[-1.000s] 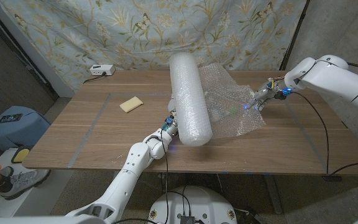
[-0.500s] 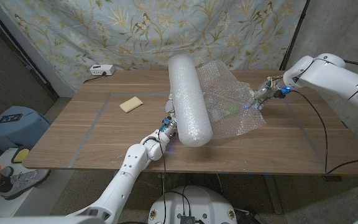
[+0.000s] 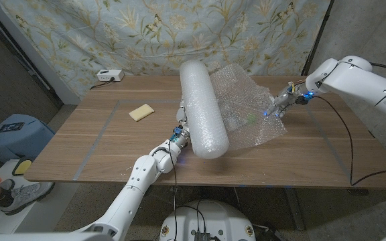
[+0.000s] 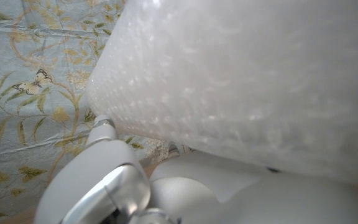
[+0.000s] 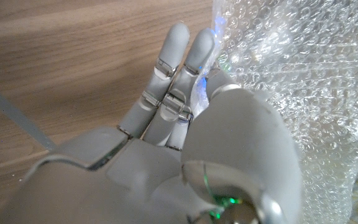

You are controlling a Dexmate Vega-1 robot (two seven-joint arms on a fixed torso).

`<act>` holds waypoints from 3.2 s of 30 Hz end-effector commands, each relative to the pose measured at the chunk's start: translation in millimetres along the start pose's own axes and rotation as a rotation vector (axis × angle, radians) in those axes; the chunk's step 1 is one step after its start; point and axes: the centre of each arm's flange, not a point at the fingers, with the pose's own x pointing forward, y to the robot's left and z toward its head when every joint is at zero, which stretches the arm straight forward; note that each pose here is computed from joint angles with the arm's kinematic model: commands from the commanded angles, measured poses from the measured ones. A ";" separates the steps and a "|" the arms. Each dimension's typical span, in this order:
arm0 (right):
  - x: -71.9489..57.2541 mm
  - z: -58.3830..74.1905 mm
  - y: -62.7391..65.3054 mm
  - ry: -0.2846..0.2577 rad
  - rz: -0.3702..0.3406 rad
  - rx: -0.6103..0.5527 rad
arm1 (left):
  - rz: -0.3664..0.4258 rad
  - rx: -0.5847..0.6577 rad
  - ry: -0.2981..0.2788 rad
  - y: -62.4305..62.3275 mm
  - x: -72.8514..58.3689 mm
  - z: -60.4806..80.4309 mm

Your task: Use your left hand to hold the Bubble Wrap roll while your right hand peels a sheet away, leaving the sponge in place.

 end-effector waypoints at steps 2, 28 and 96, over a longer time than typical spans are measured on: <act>-5.7 -8.4 -3.8 0.015 -0.015 0.005 | 0.002 0.000 -0.001 -1.4 -2.8 -0.9; -11.2 -23.1 -12.8 0.044 -0.023 0.001 | 0.015 -0.026 -0.007 3.6 -3.2 -13.2; 7.8 10.7 7.8 0.040 0.002 -0.018 | 0.062 0.055 -0.025 -7.8 -36.1 27.6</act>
